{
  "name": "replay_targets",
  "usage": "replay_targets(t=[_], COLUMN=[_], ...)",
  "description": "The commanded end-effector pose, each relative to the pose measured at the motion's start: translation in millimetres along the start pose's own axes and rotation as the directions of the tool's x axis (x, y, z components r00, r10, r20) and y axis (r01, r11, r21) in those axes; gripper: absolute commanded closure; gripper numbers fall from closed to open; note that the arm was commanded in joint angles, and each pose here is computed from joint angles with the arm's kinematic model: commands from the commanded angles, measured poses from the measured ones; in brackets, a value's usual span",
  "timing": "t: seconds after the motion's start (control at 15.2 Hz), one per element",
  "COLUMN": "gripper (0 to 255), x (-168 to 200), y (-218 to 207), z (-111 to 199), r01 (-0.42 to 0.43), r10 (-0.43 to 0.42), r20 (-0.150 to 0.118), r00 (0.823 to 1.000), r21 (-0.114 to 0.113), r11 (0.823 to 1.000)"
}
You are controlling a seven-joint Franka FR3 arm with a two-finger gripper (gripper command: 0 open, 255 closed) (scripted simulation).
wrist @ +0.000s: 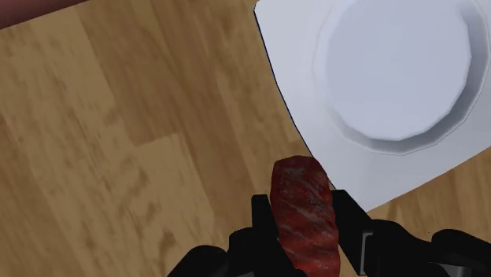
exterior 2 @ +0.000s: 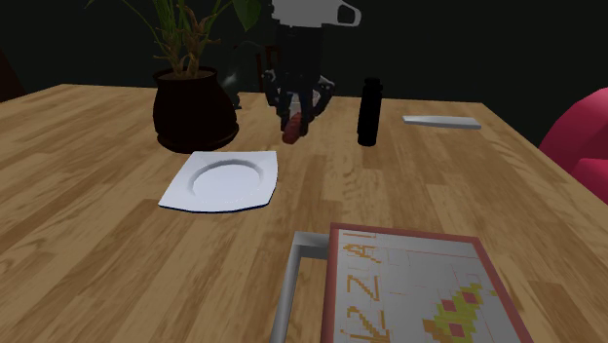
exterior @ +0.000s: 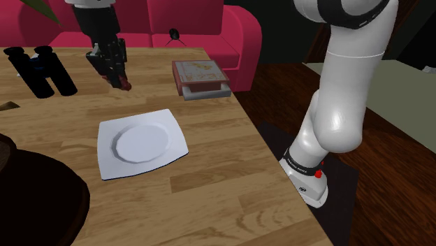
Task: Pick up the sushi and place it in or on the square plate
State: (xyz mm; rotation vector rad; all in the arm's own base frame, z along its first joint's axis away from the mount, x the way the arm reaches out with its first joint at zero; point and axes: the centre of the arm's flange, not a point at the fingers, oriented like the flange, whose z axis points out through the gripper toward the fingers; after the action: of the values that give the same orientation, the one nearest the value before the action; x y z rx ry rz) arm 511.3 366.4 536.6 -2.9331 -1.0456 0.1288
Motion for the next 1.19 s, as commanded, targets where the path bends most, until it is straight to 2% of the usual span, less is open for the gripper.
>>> replay_targets(t=[0.0, 0.59, 1.12], gripper=[255, 255, 255], x=[-13, -81, -78], y=[-22, -115, -113], z=[6, 12, 54], r01=[-0.001, -0.001, -0.001], r10=[0.001, 0.001, 0.001], r20=[0.000, 0.000, 0.000], r00=[1.000, 1.000, 1.000], r21=[0.000, 0.000, 0.000], r11=[1.000, 1.000, 1.000])
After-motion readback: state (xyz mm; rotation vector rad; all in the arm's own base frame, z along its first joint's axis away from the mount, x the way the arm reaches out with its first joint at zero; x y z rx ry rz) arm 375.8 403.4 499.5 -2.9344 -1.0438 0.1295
